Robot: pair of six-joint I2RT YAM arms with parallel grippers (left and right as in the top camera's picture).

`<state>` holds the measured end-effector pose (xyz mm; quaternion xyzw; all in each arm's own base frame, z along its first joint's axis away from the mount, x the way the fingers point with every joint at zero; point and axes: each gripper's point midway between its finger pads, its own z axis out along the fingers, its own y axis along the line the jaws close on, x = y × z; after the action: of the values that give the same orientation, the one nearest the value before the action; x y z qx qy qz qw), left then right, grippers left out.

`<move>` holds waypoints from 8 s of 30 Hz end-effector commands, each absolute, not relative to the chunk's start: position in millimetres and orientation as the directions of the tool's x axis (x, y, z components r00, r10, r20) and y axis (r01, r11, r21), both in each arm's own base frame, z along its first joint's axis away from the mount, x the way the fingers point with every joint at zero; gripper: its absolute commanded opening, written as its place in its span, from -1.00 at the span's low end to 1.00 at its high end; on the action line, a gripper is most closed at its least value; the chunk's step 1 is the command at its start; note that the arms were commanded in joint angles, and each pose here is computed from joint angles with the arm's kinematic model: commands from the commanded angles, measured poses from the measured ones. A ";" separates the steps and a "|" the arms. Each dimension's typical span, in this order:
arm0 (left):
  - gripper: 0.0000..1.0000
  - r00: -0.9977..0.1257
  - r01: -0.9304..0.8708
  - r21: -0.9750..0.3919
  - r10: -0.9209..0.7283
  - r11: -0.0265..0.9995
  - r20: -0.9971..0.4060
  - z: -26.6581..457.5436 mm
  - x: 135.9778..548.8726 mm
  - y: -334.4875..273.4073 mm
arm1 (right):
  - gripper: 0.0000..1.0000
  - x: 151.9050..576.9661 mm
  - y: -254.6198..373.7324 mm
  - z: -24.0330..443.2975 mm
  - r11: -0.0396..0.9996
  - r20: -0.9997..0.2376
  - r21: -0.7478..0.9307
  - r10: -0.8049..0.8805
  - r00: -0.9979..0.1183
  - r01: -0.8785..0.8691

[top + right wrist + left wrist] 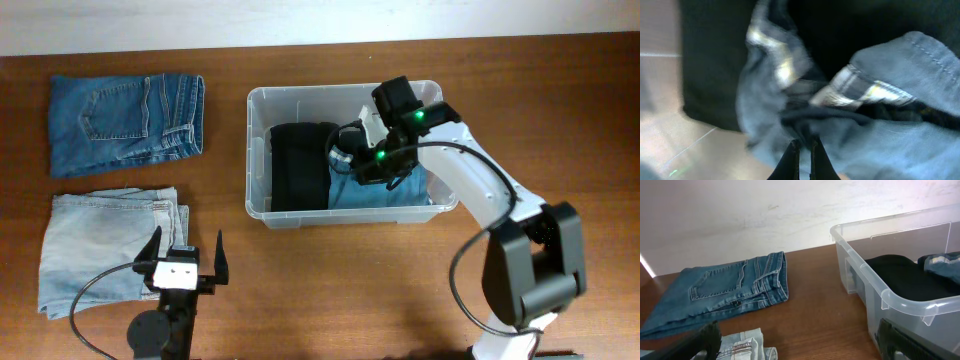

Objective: Pack container
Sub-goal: 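Release the blue garment and press it flat with the right gripper, then withdraw the right gripper out of the container to the right, then move the left gripper down onto the light-blue jeans' edge, then grasp the light-blue jeans with the left gripper and lift it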

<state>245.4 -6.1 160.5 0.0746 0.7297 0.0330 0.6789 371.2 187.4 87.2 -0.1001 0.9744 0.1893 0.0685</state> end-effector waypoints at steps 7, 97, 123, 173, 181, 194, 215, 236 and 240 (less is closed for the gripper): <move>0.99 -0.067 0.057 0.163 0.167 0.985 -0.984 158.8 245.5 -4.4 | -0.92 359.8 205.3 40.0 0.919 -0.073 0.328 -0.204 -0.976 -0.217; 0.99 -0.066 0.056 0.163 0.167 0.985 -0.984 158.9 245.5 -4.4 | 0.97 206.1 -226.9 203.7 0.052 -0.205 0.075 0.978 -0.036 0.996; 0.99 -0.066 0.057 0.163 0.166 0.985 -0.984 158.9 245.5 -4.4 | 0.97 210.0 -230.5 127.6 0.016 -0.192 0.072 0.981 -0.002 0.997; 0.99 -0.638 -0.163 -0.047 -0.142 0.986 -0.757 175.1 378.5 240.5 | 0.97 210.0 -230.4 127.5 0.016 -0.192 0.071 0.981 -0.002 0.997; 0.99 -0.747 -0.269 0.027 -0.191 0.963 -0.636 118.1 340.2 291.9 | 0.97 210.0 -230.4 127.5 0.016 -0.192 0.071 0.981 -0.002 0.997; 0.99 -0.815 -0.361 -0.010 -0.320 0.933 -0.483 64.8 282.4 318.9 | 0.97 210.0 -230.4 127.5 0.016 -0.192 0.071 0.981 -0.002 0.997; 0.99 -0.833 -0.266 -0.298 -0.374 0.917 -0.408 -0.5 284.3 279.6 | 0.97 210.0 -230.4 127.5 0.016 -0.192 0.071 0.981 -0.002 0.997; 0.99 -0.845 -0.269 -0.561 -0.471 0.783 -0.252 1.4 270.5 217.4 | 0.97 210.0 -230.4 127.5 0.016 -0.192 0.071 0.981 -0.002 0.997; 0.99 -0.844 -0.267 -0.547 -0.467 0.793 -0.264 0.4 271.5 221.1 | 0.97 210.0 -230.4 127.5 0.016 -0.192 0.071 0.981 -0.002 0.997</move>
<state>278.7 232.6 20.2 -0.1919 0.9265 -0.2344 0.2232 213.3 -228.2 125.1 0.6953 0.7121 -0.0361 0.0903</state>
